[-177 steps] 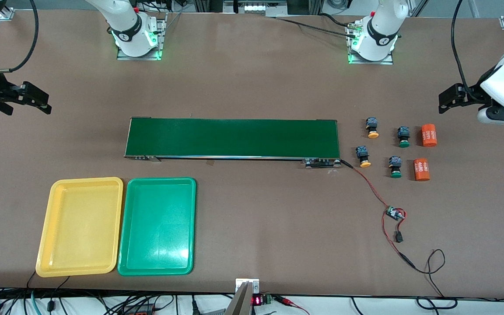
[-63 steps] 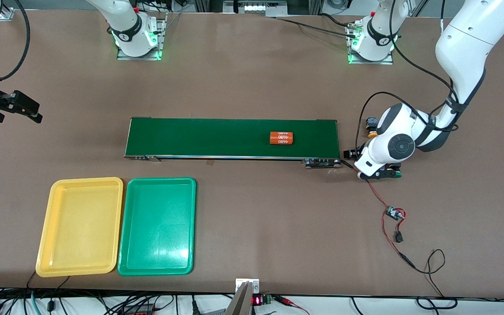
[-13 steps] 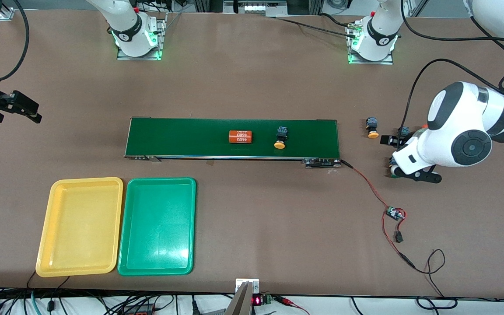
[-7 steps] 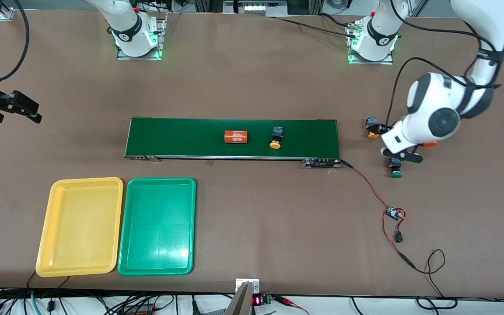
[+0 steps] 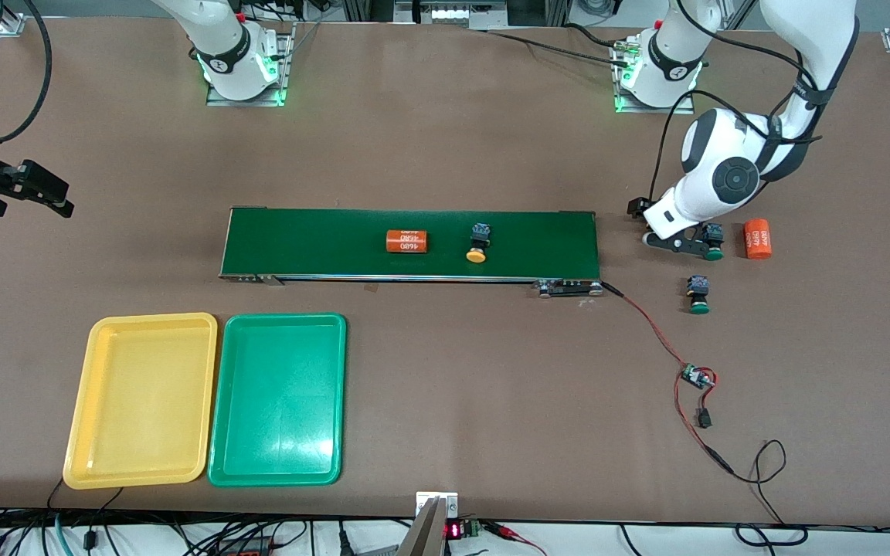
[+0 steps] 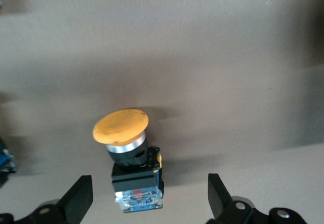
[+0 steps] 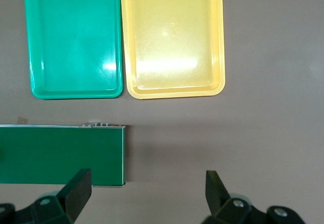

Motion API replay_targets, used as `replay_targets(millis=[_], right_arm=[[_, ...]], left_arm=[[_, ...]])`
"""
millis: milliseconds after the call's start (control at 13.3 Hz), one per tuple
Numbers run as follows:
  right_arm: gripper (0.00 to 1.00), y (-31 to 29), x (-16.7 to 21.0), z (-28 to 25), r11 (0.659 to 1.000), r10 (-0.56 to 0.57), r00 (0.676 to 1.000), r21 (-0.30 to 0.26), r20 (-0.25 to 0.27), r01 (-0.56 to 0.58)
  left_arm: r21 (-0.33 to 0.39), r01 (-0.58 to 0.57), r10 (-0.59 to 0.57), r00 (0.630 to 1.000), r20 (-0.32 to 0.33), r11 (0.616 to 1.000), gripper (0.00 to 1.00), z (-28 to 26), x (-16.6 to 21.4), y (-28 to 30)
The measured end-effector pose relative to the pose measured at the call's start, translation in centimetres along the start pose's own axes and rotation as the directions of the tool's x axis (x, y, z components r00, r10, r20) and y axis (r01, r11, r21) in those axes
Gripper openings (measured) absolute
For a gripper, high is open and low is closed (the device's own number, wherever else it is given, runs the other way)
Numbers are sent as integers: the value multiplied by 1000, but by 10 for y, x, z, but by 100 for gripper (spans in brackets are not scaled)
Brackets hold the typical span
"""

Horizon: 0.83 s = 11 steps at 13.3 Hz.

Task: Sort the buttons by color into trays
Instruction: 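Grasp a second yellow button with the left gripper, then place the second yellow button on the conveyor belt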

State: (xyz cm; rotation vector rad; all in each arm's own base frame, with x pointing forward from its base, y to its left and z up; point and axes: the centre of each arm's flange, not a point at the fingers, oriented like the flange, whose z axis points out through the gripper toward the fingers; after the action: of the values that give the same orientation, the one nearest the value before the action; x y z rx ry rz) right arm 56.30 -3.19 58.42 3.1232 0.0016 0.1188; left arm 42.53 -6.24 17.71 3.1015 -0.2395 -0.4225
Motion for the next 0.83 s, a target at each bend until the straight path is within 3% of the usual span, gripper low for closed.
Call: replay_targets(millis=[150,301,526,827], right_arm=[[100,0,0,0,1000,0,1000,0,0,0],[100,0,0,0,1000,0,1000,0,0,0],[100,0,0,0,1000,0,1000,0,0,0],[100,0,0,0,1000,0,1000,0,0,0]], left_arm=[[-6,16,-16,1000,5,1000,95,10,-1,-4],[-8,25,-24,1000,5,1000,70,13,-1,-7],[-7,33,-34,999,-18,999,41,3,6,-8],[16,34,-35,999,19,999,41,-57,31,-6]])
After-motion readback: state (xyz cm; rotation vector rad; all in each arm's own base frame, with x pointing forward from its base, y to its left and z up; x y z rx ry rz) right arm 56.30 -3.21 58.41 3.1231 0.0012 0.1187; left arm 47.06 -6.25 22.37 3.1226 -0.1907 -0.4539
